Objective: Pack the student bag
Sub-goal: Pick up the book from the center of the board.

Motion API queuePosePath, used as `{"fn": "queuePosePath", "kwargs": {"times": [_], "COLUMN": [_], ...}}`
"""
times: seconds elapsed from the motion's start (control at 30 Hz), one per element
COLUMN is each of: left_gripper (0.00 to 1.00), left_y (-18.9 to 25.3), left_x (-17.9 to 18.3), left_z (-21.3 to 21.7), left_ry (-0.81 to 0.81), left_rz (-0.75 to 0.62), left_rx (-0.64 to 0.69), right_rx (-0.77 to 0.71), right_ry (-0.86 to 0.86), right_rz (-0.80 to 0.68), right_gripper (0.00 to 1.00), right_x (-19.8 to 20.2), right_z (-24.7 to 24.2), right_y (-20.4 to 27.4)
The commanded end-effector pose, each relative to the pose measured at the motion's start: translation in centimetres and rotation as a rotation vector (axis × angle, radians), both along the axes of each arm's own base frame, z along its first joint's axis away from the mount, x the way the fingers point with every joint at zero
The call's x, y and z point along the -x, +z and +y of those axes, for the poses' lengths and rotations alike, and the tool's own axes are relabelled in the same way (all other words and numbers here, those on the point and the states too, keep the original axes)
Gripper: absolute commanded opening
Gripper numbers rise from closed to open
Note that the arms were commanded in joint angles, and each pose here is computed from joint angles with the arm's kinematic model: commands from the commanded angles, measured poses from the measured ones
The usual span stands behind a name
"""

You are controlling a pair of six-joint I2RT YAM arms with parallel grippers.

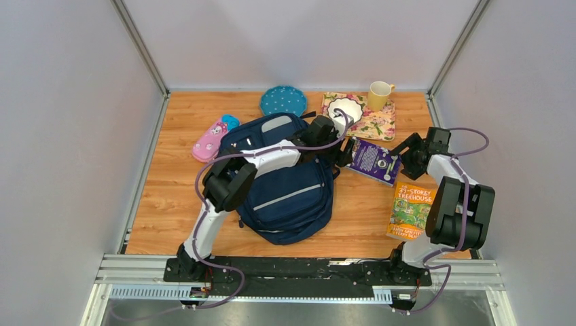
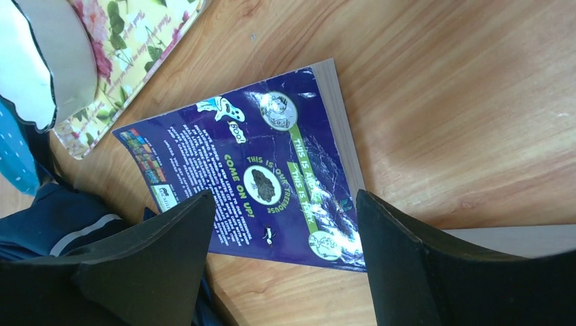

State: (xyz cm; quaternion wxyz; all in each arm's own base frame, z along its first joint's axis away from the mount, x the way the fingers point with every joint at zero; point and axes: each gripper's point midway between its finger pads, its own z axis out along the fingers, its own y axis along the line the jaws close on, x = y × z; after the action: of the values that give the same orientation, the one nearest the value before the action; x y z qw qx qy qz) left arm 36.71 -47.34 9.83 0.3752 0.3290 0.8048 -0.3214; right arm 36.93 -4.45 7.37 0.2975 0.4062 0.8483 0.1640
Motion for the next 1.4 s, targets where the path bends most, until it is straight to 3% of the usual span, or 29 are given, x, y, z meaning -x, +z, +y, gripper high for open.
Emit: {"fn": "queuePosePath", "kwargs": {"times": [0.0, 0.23, 0.43, 0.63, 0.87, 0.97, 1.1, 1.27, 1.37], "left_gripper": [0.81, 0.82, 0.82, 0.82, 0.58, 0.53, 0.49, 0.43, 0.4], "left_y": [1.2, -1.1, -3.8, -4.8, -4.5, -4.1, -3.6, -3.6, -3.4], "left_x": [-2.7, -3.6, -3.0, -2.3, -1.7, -1.6, -1.6, -1.3, -0.9], "left_z": [-2.3, -2.9, -3.7, -4.0, -4.3, -4.5, -4.6, -4.9, -5.2], "left_ry": [-0.028, -0.022, -0.038, -0.06, -0.076, -0.079, -0.082, -0.1, -0.117], "left_rz": [0.009, 0.031, 0.121, 0.179, 0.218, 0.224, 0.222, 0.244, 0.262], "left_rx": [0.134, 0.148, 0.147, 0.144, 0.168, 0.178, 0.188, 0.207, 0.222], "right_rx": [0.063, 0.074, -0.06, -0.143, -0.245, -0.258, -0.282, -0.291, -0.281], "right_ry": [0.018, 0.016, 0.103, 0.147, 0.202, 0.208, 0.234, 0.291, 0.313], "right_rz": [-0.109, -0.025, -0.035, -0.11, -0.212, -0.199, -0.205, -0.197, -0.203], "right_gripper": [0.79, 0.79, 0.78, 0.58, 0.35, 0.26, 0.27, 0.35, 0.3], "right_x": [-2.7, -2.4, -3.1, -3.1, -3.3, -2.9, -2.7, -2.5, -2.6], "right_z": [-1.3, -1.8, 0.7, 2.6, 4.6, 4.9, 5.4, 6.0, 6.0], "right_y": [1.7, -1.1, -2.6, -1.1, 1.6, 1.0, 0.7, 0.1, 0.0]}}
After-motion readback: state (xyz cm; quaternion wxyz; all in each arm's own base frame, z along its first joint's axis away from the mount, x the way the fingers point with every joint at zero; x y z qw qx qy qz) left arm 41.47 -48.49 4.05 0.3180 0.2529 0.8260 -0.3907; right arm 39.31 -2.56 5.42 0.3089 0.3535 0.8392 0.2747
